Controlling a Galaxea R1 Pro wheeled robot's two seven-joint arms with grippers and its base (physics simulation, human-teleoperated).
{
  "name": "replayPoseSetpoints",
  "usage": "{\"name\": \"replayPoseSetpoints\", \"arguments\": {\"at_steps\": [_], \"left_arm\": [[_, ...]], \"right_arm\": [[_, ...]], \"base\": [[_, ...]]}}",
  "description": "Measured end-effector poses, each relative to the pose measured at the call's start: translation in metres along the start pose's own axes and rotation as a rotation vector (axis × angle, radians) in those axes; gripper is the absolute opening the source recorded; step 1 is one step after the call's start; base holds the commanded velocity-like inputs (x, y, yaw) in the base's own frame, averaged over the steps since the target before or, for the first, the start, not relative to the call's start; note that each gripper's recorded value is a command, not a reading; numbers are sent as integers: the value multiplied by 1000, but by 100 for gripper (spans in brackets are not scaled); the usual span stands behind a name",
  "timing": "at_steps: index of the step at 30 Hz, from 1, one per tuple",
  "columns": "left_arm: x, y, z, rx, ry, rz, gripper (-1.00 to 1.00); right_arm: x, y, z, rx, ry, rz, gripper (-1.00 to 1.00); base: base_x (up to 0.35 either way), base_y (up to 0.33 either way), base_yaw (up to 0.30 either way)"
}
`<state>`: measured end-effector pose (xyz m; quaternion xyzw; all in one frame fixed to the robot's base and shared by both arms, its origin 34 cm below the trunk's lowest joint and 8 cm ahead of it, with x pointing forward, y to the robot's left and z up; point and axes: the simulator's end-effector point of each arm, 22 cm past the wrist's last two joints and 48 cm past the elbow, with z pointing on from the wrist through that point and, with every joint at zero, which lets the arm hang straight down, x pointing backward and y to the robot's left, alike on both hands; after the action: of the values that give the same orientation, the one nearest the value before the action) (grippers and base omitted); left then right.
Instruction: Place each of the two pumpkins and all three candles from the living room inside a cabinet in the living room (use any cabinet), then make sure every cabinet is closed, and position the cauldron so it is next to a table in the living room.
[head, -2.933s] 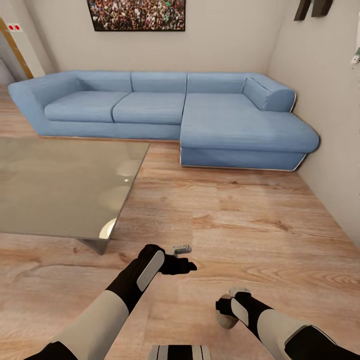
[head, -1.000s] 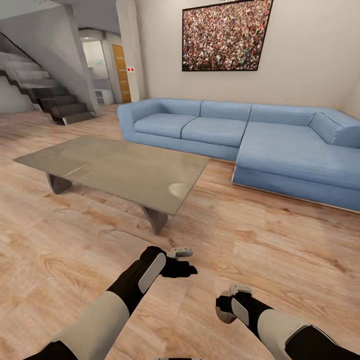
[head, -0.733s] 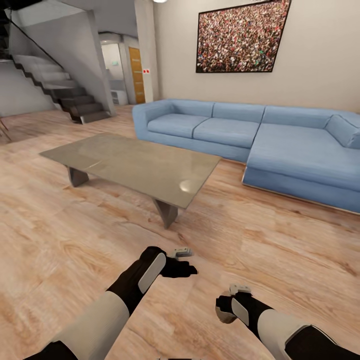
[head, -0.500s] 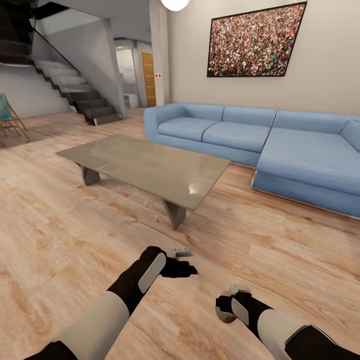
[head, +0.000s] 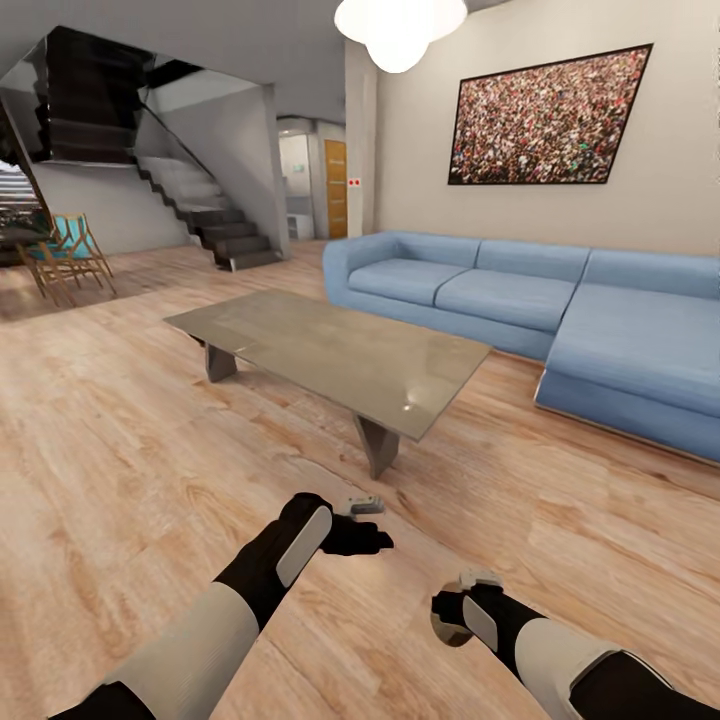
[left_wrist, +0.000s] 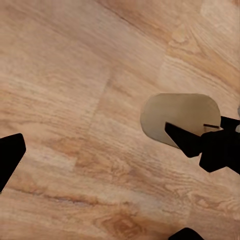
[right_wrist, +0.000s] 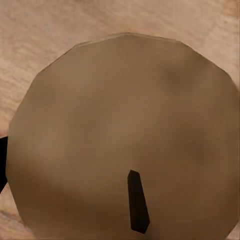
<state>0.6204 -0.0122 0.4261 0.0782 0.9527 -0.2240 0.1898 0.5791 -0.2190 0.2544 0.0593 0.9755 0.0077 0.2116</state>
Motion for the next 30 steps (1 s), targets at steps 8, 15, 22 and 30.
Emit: {"name": "replayPoseSetpoints", "arguments": {"at_steps": [8, 15, 22, 30], "left_arm": [[-6, -3, -13, -10, -21, 11, 100], [-14, 9, -26, -57, -44, 15, 100], [-22, 48, -46, -158, -72, 11, 100], [-13, 86, -47, -204, -48, -39, 100]], "right_arm": [[-14, 1, -12, -4, -32, -1, -100], [-25, 4, -24, -9, -59, 1, -100], [-40, 8, -36, -19, -93, 5, -100], [-38, 8, -35, -21, -81, 9, -100]], "base": [[0, 0, 42], [0, 0, 275], [0, 0, 292], [0, 0, 292]]}}
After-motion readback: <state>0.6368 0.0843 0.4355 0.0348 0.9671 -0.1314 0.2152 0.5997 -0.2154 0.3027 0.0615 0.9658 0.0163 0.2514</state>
